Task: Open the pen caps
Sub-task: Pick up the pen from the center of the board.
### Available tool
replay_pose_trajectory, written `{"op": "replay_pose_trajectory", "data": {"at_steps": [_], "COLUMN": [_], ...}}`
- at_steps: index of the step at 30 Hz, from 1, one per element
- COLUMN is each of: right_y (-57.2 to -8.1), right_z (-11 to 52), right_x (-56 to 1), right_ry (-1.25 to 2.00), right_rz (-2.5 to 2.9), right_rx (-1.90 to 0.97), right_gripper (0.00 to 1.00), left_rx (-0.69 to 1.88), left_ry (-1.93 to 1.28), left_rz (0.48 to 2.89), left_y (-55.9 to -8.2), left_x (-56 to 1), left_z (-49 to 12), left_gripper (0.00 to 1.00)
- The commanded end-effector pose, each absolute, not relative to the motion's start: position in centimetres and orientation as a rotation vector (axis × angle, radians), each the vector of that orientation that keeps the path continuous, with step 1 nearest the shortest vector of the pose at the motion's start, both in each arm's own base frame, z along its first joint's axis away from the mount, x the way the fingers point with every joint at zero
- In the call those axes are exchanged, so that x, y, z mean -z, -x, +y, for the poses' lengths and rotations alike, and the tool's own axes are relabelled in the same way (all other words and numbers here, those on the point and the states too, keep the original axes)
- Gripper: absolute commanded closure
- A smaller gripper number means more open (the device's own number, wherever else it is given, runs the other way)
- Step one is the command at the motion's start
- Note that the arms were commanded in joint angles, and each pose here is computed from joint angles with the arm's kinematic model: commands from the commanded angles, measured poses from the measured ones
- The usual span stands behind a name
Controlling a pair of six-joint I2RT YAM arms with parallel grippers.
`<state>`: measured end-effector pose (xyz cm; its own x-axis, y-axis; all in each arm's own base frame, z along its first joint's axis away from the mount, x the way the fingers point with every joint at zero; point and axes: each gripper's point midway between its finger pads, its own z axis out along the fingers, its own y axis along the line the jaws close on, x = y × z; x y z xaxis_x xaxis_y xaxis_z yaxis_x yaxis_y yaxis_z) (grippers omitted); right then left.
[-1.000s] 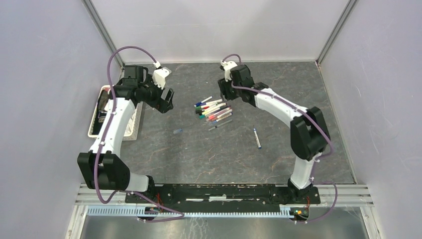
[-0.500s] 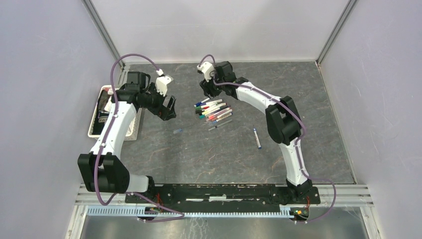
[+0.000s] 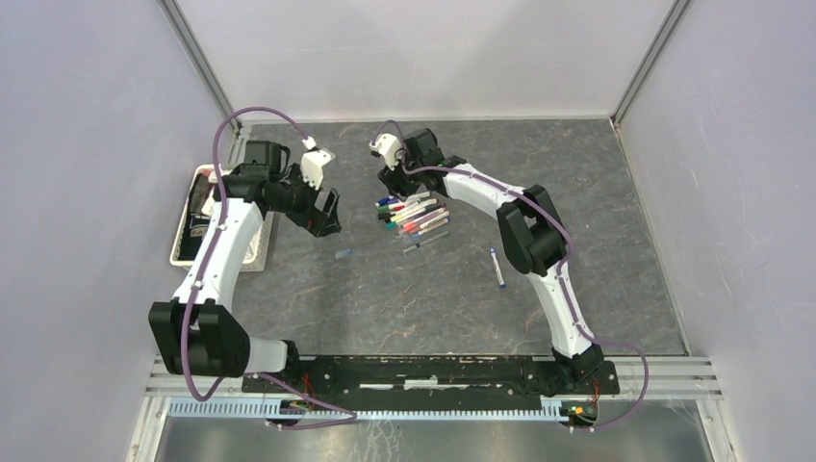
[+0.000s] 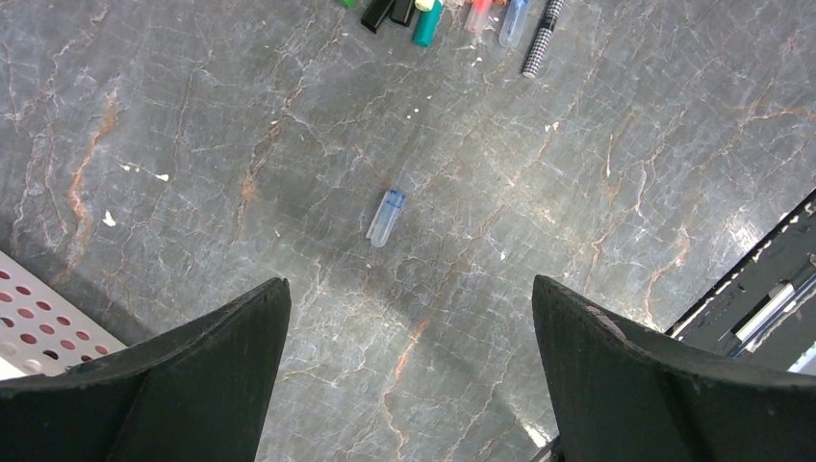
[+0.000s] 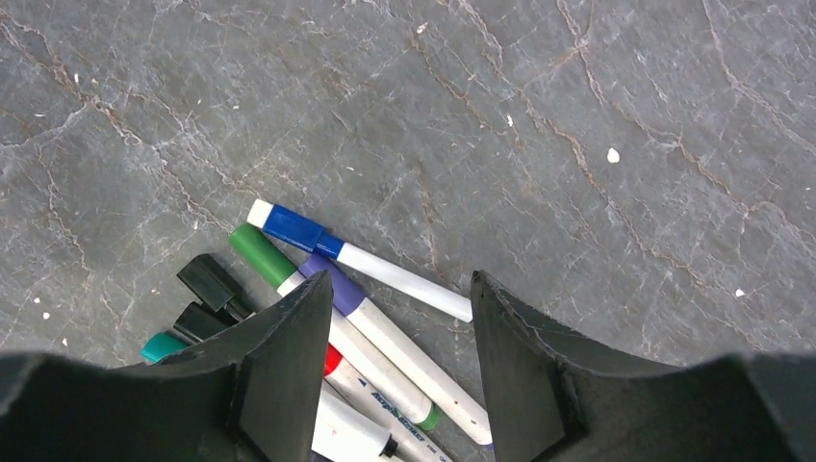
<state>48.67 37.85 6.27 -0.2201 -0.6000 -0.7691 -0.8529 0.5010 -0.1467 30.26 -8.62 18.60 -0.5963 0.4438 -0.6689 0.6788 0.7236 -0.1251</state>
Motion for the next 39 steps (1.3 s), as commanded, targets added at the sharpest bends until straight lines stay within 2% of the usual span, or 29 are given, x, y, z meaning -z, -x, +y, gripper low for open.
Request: {"op": "replay_pose_trajectory", "data": {"at_steps": [1,16,22,39], "right_y": [-49.9,-50.6,-51.1,-48.9], "right_z": [39.2,40.2,38.8,37.4], "right_x": [-8.3,-5.6,-4.4,-2.8], "right_ry": [1.184,1.132,1.085,1.125], "right_rz": [1.84,1.886,1.944,1.994], "right_rx": [-0.419,-0.536,-0.552,-0.58], "right_gripper": [0.4,0.42,0.47,0.52], "left_rx": [0.511,0.49,0.478,0.461], "left_ry": [-0.884,-0.913,-0.918,-0.932], "left_rz": [2.269,2.284,2.279,2.281], "left_y": [-29.3,-28.9,-28.8,-28.7], "left_x": [-19.0,-18.5,-18.7,-18.8], "left_z": [-8.9,-8.5,-8.4,-8.2], "left_gripper": [0.0,0.0,0.0,0.0]}}
